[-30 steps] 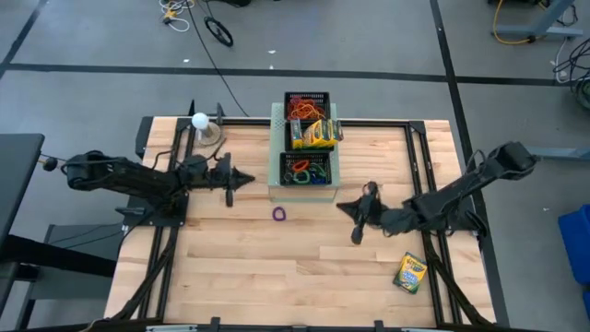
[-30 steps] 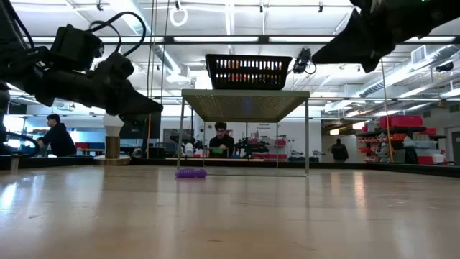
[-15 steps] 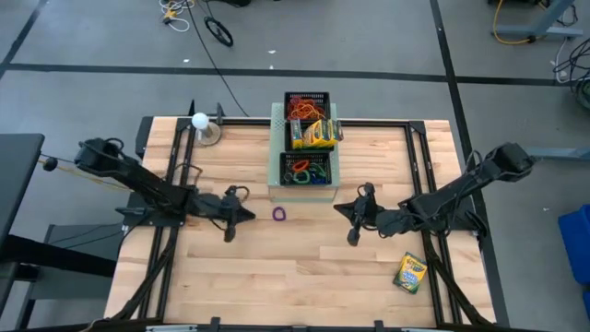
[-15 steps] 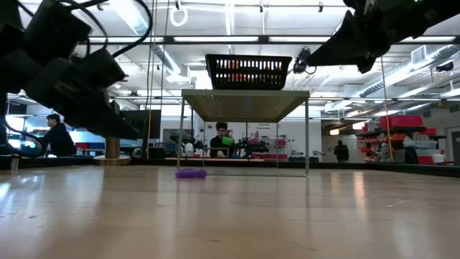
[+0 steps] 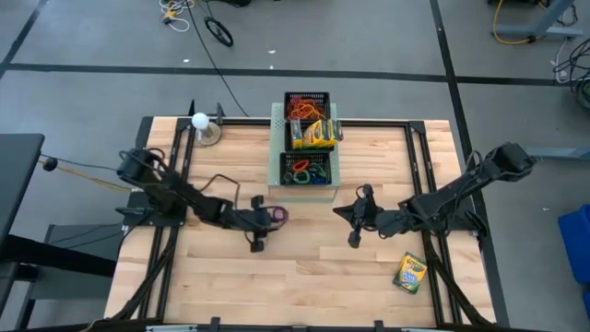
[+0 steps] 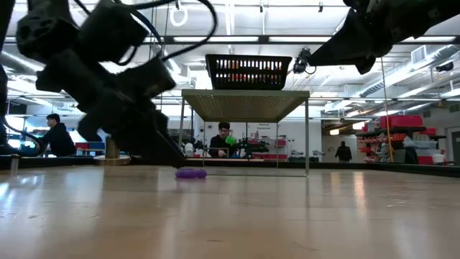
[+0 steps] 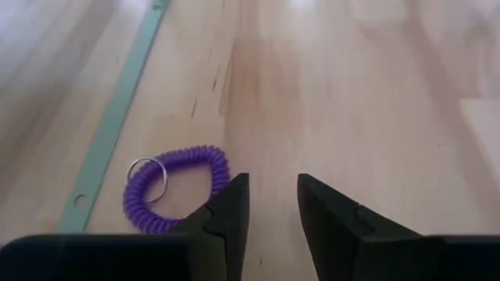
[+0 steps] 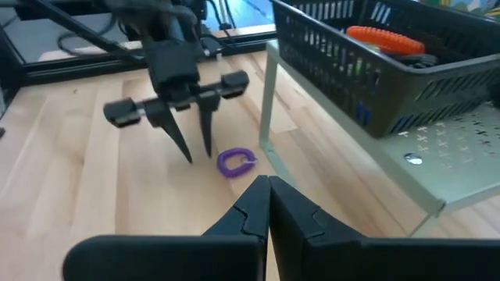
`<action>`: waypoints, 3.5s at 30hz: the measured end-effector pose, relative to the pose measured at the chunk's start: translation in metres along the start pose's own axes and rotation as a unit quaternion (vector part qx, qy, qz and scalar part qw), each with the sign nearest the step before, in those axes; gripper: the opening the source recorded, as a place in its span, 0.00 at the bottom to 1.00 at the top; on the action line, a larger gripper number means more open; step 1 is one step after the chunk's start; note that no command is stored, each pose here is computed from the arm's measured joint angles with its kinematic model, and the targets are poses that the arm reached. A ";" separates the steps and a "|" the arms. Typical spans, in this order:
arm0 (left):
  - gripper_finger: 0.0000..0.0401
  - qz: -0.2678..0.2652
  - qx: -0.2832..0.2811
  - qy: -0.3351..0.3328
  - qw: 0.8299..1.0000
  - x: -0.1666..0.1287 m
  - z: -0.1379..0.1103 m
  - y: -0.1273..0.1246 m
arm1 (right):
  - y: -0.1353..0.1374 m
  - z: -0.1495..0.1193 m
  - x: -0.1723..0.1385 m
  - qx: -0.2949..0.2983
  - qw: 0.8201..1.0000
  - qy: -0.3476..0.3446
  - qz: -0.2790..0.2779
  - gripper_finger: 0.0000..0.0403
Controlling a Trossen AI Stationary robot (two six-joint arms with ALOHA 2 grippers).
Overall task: Pick & Place Office Desk Supplies
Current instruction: Put the violet spring keychain into the bottom black bin on the shelf, then put the yellow crayon box into the middle black bin on the shelf
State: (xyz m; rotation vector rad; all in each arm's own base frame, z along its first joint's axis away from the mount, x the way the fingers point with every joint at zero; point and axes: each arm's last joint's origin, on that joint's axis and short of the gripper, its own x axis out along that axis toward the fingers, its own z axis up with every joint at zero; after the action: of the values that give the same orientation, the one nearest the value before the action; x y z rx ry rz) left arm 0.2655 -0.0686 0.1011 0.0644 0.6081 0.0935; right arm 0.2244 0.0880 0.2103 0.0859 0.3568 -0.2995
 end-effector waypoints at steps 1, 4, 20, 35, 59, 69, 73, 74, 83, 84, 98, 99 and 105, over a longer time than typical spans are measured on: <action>0.30 0.005 0.004 0.008 1.000 0.004 0.001 -0.001 | 0.001 0.000 0.000 -0.001 1.000 0.000 0.002 0.03; 0.30 0.025 0.016 0.032 0.999 0.013 0.003 -0.004 | 0.002 -0.001 -0.002 -0.005 1.000 0.000 0.006 0.03; 0.30 0.080 0.050 0.116 0.989 0.023 0.035 -0.006 | 0.003 -0.001 -0.002 -0.014 1.000 0.003 0.013 0.03; 0.07 0.035 0.036 0.151 0.987 0.020 0.031 -0.007 | 0.003 -0.001 -0.002 -0.020 1.000 0.003 0.013 0.03; 0.04 0.068 -0.003 -0.118 0.991 -0.105 0.146 0.046 | 0.004 -0.002 -0.002 -0.016 1.000 0.002 0.015 0.03; 0.06 0.047 0.012 -0.083 0.995 -0.082 0.178 0.102 | 0.004 -0.001 -0.002 -0.013 1.000 0.001 0.016 0.03; 0.12 0.048 0.013 -0.052 0.997 -0.070 0.176 0.115 | 0.004 -0.001 -0.002 -0.012 1.000 0.000 0.016 0.03; 0.14 0.049 0.014 -0.048 0.998 -0.068 0.175 0.117 | 0.004 -0.001 -0.002 -0.012 1.000 0.000 0.016 0.03; 0.31 0.055 0.026 -0.058 0.996 -0.074 0.177 0.120 | 0.004 -0.001 -0.002 -0.014 1.000 -0.001 0.017 0.03; 0.32 0.056 0.026 -0.062 0.996 -0.078 0.178 0.120 | 0.004 -0.001 -0.002 -0.013 1.000 -0.001 0.018 0.03; 0.05 0.000 0.014 -0.149 0.989 -0.118 0.127 0.088 | 0.001 -0.001 0.000 -0.012 1.000 0.005 0.022 0.03; 0.03 -0.004 0.011 -0.168 0.986 -0.119 0.120 0.085 | 0.001 -0.001 0.001 -0.011 1.000 0.007 0.022 0.03; 0.04 -0.002 -0.011 -0.262 0.965 -0.123 0.072 0.074 | -0.003 -0.001 0.004 -0.008 1.000 0.013 0.020 0.03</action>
State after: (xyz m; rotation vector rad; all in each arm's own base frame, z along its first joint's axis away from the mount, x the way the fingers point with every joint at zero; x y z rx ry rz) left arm 0.2010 -0.0106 0.2368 0.0624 0.0773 0.0753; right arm 0.2263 0.0839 0.2081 0.0820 0.3825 -0.2558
